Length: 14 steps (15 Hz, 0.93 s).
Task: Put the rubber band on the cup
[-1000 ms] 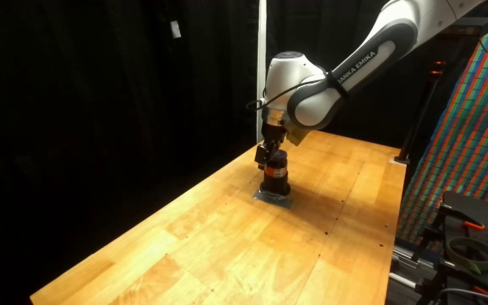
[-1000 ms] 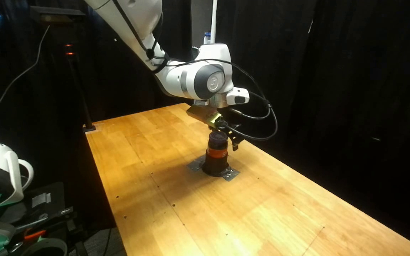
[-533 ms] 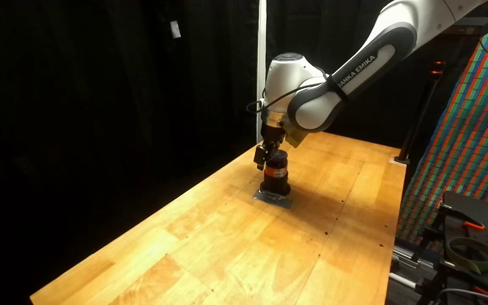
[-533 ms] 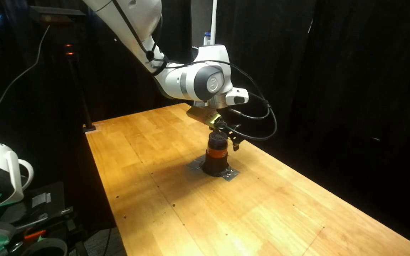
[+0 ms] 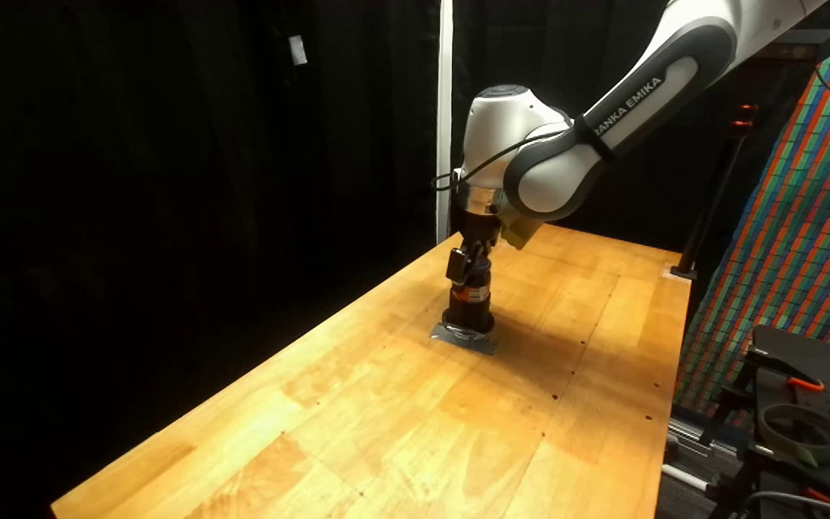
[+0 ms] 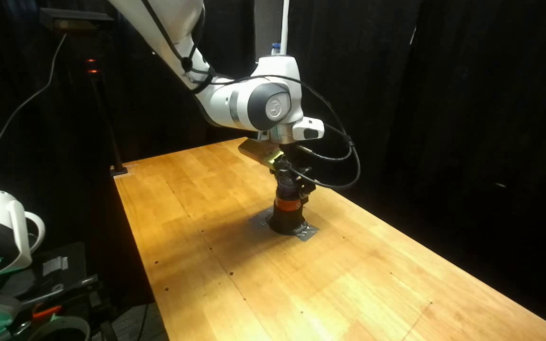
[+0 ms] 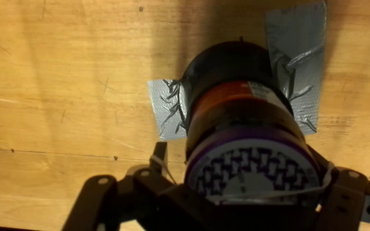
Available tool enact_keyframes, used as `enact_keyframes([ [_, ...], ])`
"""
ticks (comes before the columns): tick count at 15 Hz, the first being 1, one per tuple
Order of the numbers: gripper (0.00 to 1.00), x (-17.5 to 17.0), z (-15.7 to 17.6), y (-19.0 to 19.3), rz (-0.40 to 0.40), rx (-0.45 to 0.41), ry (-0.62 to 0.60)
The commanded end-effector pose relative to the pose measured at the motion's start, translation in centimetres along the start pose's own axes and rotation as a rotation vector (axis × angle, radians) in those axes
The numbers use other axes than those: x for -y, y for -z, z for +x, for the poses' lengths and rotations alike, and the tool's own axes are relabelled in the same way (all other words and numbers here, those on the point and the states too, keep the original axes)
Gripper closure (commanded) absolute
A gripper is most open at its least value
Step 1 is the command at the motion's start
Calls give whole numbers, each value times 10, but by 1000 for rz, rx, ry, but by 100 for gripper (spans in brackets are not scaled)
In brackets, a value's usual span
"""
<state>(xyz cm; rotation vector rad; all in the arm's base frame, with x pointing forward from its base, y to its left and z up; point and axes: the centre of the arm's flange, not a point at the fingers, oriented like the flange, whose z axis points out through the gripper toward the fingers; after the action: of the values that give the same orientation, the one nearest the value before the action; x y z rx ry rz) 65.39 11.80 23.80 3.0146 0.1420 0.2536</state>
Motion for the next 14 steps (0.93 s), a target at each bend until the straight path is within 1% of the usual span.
enact_keyframes([
  [1, 0, -14, -39, 17, 14, 34, -9],
  [8, 0, -26, -80, 25, 50, 58, -27],
  [10, 0, -31, -90, 29, 61, 42, -31],
  [11, 25, -33, -95, 31, 66, 29, -31],
  [12, 25, -35, -100, 33, 74, 14, -27],
  [14, 41, -37, -112, 39, 97, -24, -28],
])
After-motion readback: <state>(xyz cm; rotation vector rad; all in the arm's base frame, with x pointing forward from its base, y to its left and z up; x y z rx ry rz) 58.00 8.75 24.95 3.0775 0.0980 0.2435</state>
